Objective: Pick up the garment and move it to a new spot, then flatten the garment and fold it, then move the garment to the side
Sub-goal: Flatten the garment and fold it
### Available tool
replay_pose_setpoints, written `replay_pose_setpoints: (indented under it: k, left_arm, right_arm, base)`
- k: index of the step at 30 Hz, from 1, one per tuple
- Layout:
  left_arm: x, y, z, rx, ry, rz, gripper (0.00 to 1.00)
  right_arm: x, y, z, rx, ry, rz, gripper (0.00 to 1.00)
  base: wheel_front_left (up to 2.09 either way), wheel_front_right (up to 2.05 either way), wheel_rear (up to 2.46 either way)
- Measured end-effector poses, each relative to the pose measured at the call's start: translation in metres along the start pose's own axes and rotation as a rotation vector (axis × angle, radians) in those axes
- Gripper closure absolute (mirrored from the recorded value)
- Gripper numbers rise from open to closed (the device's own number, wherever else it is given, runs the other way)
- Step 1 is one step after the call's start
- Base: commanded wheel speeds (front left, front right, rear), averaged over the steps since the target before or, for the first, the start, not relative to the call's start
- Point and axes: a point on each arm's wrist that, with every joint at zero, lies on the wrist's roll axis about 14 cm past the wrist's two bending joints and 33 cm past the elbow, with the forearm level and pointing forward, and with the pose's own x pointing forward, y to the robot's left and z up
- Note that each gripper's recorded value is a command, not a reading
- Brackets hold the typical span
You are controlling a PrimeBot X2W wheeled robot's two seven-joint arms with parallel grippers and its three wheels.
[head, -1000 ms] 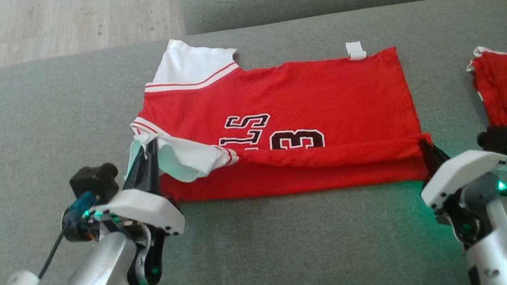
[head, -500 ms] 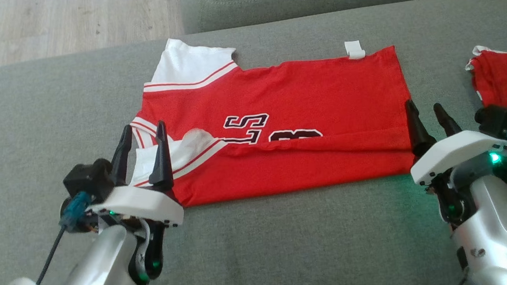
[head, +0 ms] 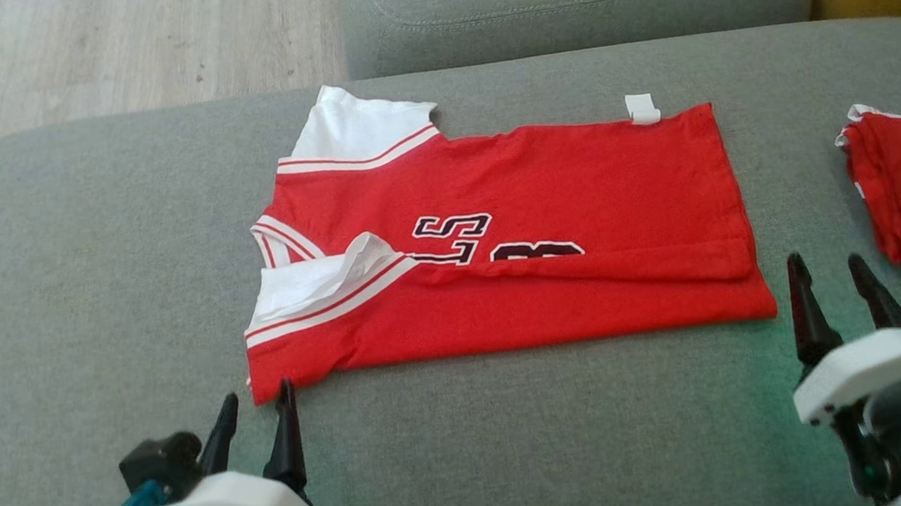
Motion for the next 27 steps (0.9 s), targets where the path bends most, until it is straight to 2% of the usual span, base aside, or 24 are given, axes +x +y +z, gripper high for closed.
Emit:
replay_pose_setpoints:
  k: [5,18,19,20,21,22,27]
  left_arm:
    - [0.001,0.009,-0.014,-0.049,0.063,0.043,0.00]
    - [0.036,0.024,-0.046,-0.130,0.203,0.103,0.00]
    - [0.039,0.022,-0.048,-0.133,0.214,0.094,0.17]
    - [0.040,0.021,-0.050,-0.134,0.225,0.088,0.53]
    - [0.042,0.019,-0.051,-0.133,0.229,0.077,0.67]
    - [0.043,0.018,-0.050,-0.133,0.230,0.071,0.98]
    - [0.043,0.014,-0.049,-0.141,0.219,0.057,1.00]
  right_arm:
    - [-0.012,-0.005,-0.010,-0.005,0.044,-0.009,0.00]
    - [-0.007,-0.012,-0.026,-0.010,0.122,-0.029,0.00]
    - [-0.006,-0.013,-0.028,-0.009,0.126,-0.032,0.00]
    - [-0.005,-0.014,-0.030,-0.008,0.136,-0.035,0.00]
    - [-0.005,-0.016,-0.034,-0.002,0.151,-0.041,0.00]
    - [-0.006,-0.017,-0.038,0.007,0.163,-0.046,0.00]
    - [-0.003,-0.019,-0.058,0.018,0.233,-0.053,0.00]
  base:
    - [0.00,0.00,0.00]
    - [0.00,0.00,0.00]
    - [0.00,0.00,0.00]
    - [0.00,0.00,0.00]
    - [0.00,0.00,0.00]
    - [0.00,0.00,0.00]
    - [0.00,0.00,0.00]
